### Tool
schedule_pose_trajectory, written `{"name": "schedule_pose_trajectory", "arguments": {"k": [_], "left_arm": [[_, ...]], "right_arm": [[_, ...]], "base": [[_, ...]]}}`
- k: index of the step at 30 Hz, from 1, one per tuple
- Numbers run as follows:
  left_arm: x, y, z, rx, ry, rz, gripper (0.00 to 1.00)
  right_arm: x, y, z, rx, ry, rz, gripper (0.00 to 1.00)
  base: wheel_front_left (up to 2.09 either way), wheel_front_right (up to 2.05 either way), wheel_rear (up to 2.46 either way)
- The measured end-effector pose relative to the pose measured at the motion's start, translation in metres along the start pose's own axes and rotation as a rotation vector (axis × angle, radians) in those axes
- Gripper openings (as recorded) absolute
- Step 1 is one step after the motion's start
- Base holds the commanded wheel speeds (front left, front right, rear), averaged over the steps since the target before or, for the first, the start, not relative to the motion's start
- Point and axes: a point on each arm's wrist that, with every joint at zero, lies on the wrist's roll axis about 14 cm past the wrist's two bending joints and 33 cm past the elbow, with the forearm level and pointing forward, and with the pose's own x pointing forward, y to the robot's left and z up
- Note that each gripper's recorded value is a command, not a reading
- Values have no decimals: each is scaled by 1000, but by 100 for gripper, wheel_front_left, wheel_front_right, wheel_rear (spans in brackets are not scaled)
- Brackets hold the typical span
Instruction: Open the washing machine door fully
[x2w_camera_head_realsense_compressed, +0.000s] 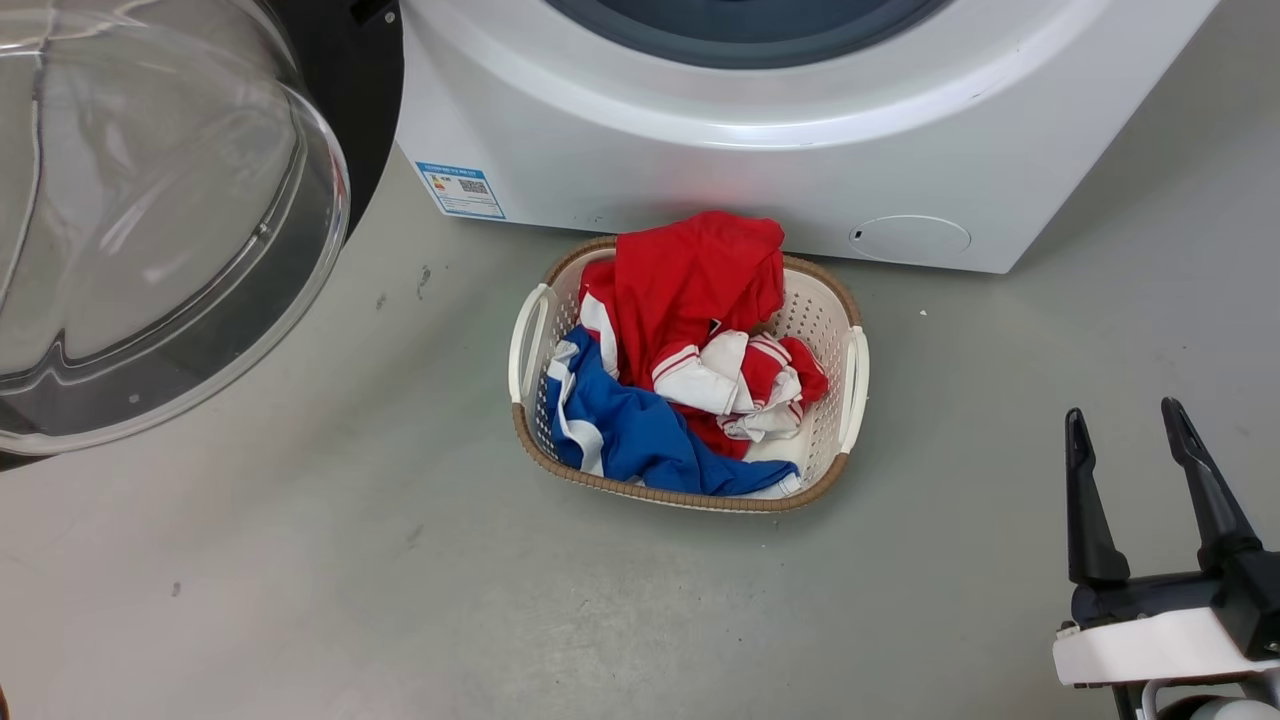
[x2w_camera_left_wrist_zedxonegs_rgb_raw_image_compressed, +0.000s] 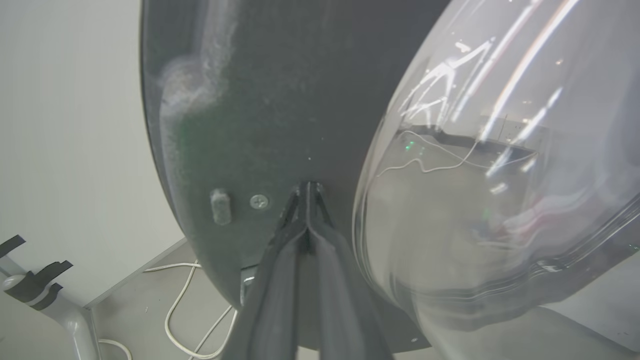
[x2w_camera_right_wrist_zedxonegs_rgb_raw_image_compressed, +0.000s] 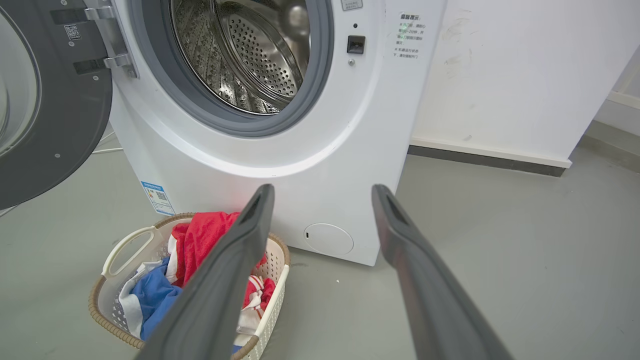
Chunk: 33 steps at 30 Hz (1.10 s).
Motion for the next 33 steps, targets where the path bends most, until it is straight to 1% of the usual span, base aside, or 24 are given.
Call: {"name": "schedule_pose_trajectory", "arguments": {"k": [5, 7, 9, 11, 13, 18, 24, 29, 30, 31, 33], "left_arm": [[-4, 4, 0, 3, 1, 2, 0], [-6, 3, 8, 0, -26, -9, 0], [-11, 0, 15, -28, -56, -17, 0], [-17, 0, 21, -13, -77, -32, 0], [-23, 2, 32, -23, -118, -36, 0], [-40, -5, 63, -17, -225, -86, 0], [-61, -29, 107, -14, -369, -183, 0], [-80, -60, 134, -18, -458, -284, 0], [-84, -68, 135, -20, -464, -306, 47], [-88, -77, 136, -22, -472, -333, 100], [-96, -94, 138, -29, -484, -377, 100]], "right_arm": [[-2, -1, 5, 1, -9, -4, 100], [-4, -2, 9, 5, -21, -8, 100], [-5, -3, 14, 7, -34, -12, 100], [-8, -4, 20, 14, -48, -17, 100], [-12, -4, 26, 19, -60, -20, 100], [-24, -5, 41, 26, -95, -29, 100], [-38, -5, 54, 27, -127, -34, 100], [-48, -4, 64, 32, -151, -37, 100], [-49, -5, 65, 34, -156, -40, 100], [-51, -6, 67, 34, -161, -44, 100], [-54, -9, 69, 36, -168, -54, 100]], "base": [[0, 0, 0], [0, 0, 0], [0, 0, 0], [0, 0, 0], [0, 0, 0], [0, 0, 0], [0, 0, 0], [0, 0, 0], [0, 0, 0], [0, 0, 0], [0, 0, 0]]}}
